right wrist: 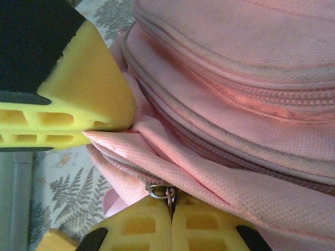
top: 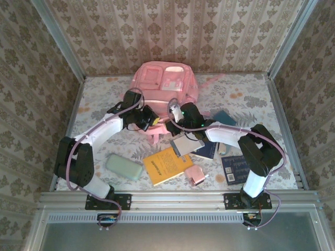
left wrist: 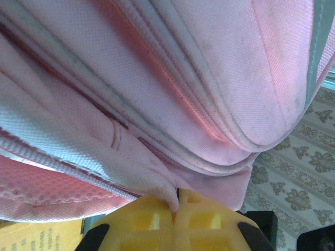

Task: Pack the student bag

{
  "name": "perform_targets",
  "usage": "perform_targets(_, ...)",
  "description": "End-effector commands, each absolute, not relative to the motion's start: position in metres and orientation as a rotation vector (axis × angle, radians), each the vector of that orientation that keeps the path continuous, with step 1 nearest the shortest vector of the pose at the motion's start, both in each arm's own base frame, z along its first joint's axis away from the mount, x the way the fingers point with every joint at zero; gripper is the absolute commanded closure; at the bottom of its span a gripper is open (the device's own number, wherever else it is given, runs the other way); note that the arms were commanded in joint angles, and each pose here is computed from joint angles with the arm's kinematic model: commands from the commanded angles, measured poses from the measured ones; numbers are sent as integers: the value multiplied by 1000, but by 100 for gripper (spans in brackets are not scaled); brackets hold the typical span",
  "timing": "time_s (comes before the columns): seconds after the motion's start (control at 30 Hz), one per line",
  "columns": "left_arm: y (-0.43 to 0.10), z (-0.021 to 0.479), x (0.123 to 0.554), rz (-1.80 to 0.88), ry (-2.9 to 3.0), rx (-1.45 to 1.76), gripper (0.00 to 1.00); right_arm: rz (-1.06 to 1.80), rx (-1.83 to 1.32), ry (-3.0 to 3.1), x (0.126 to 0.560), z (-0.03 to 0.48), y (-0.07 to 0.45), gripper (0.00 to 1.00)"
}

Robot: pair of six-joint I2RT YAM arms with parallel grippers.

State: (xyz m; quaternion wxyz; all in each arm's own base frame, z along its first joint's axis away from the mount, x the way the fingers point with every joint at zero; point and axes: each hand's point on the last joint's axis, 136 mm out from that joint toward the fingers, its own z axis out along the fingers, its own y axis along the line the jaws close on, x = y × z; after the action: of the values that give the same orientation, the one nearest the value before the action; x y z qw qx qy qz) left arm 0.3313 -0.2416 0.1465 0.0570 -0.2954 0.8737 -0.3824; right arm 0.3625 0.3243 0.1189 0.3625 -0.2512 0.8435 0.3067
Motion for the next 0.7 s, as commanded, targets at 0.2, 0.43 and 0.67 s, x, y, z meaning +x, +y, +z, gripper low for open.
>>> perform_targets(0.2,-230,175,335,-1126,2600,-829,100,886,-682,2312,355,112,308,100)
perform_targets(0.43,-236,183,339,-1132,2591,-810,100,931,-630,2287,355,108,313,95)
perform_targets(0.67,-238,184,339,-1141,2589,-814,100,942,-606,2287,354,102,316,88)
